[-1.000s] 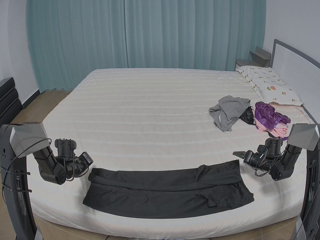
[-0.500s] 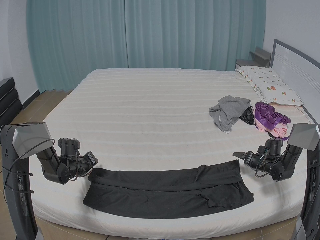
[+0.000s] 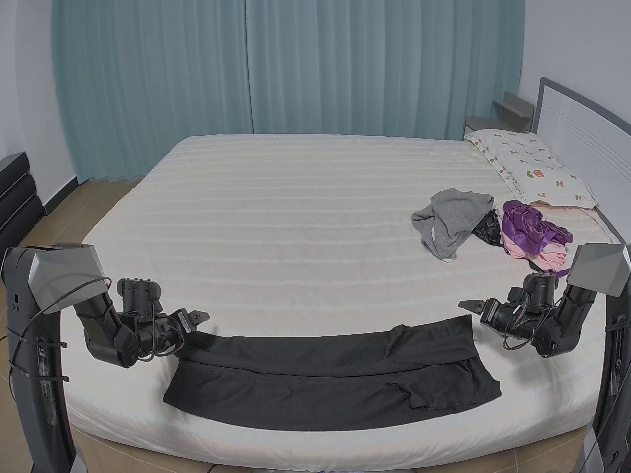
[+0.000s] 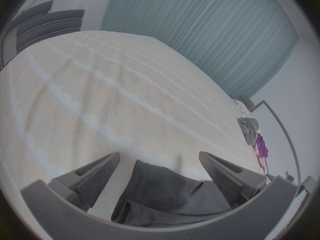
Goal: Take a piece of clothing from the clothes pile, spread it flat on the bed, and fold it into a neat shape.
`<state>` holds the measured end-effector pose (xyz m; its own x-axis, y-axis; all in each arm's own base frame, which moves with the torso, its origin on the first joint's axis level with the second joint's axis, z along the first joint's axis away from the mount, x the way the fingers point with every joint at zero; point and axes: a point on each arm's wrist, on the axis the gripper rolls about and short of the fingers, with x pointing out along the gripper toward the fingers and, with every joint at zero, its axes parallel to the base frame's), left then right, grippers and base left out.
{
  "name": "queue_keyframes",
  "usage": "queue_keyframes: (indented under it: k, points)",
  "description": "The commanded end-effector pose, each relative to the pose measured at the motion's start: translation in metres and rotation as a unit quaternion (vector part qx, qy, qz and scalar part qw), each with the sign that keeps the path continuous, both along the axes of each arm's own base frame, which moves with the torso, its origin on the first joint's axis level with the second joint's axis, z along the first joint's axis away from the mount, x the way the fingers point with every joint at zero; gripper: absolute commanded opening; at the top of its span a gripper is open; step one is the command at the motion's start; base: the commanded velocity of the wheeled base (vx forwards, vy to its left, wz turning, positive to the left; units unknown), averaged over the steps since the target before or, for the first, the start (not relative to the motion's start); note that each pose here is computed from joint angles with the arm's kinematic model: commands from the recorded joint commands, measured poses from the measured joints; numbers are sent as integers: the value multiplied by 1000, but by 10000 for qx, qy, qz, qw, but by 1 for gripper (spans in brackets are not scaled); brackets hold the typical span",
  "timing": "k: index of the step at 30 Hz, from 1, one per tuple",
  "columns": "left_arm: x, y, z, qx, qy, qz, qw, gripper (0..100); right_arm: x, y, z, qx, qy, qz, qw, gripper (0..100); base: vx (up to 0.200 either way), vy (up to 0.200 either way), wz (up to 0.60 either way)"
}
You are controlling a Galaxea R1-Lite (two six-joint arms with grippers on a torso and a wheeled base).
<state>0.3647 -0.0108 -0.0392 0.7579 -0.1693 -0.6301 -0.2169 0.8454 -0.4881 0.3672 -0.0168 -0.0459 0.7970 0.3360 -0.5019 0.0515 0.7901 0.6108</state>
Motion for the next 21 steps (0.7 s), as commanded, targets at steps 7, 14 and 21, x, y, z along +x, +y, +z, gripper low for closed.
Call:
queue_keyframes:
  k: [7,14,21]
  points:
    - [-2,-4,-8,75,105,-66,9999,0,0,0,0,1,-14,5,10000,100,0,0,0]
    - [-1,8,-7,27,95,320,9994,0,0,0,0,1,-7,-2,10000,100,0,0,0]
    - [-1,8,-6,-158,112,581,9981,0,0,0,1,3,-4,-13,10000,100,0,0,0]
